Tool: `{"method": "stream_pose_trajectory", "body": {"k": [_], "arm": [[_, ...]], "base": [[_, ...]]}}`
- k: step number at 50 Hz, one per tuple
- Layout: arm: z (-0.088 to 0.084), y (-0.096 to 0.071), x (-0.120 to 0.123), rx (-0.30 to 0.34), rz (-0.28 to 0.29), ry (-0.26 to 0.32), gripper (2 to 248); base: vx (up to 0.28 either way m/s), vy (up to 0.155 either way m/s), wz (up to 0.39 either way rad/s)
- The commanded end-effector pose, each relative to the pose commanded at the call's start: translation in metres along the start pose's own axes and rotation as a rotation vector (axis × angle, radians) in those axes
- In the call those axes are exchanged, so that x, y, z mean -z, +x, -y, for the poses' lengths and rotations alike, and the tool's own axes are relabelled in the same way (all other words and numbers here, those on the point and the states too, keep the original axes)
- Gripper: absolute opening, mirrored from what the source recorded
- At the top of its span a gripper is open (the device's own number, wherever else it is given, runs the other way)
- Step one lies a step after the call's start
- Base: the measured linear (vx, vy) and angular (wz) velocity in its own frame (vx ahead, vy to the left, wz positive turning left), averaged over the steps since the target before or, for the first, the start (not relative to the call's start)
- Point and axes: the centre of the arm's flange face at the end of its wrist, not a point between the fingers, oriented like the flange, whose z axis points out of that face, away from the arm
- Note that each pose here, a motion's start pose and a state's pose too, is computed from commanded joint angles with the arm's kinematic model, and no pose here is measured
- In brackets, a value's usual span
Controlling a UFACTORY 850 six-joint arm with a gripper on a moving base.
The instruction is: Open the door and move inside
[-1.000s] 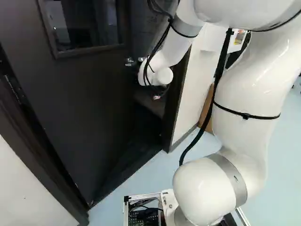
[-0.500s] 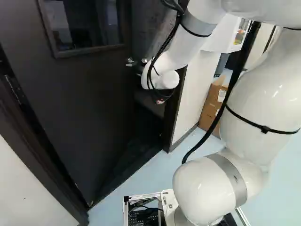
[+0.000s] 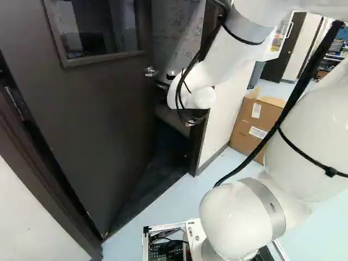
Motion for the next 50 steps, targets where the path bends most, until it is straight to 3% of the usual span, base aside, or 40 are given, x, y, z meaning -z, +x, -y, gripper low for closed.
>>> {"method": "stream_pose_trajectory", "body": {"k": [18,50], "arm": [[-0.008,-0.018,0.031,-0.008,-0.010,-0.016,247],[-0.009,-0.020,0.033,-0.009,-0.011,-0.018,247]], "base": [[0.000,0.000,0.000],[0.000,0.000,0.000]]}}
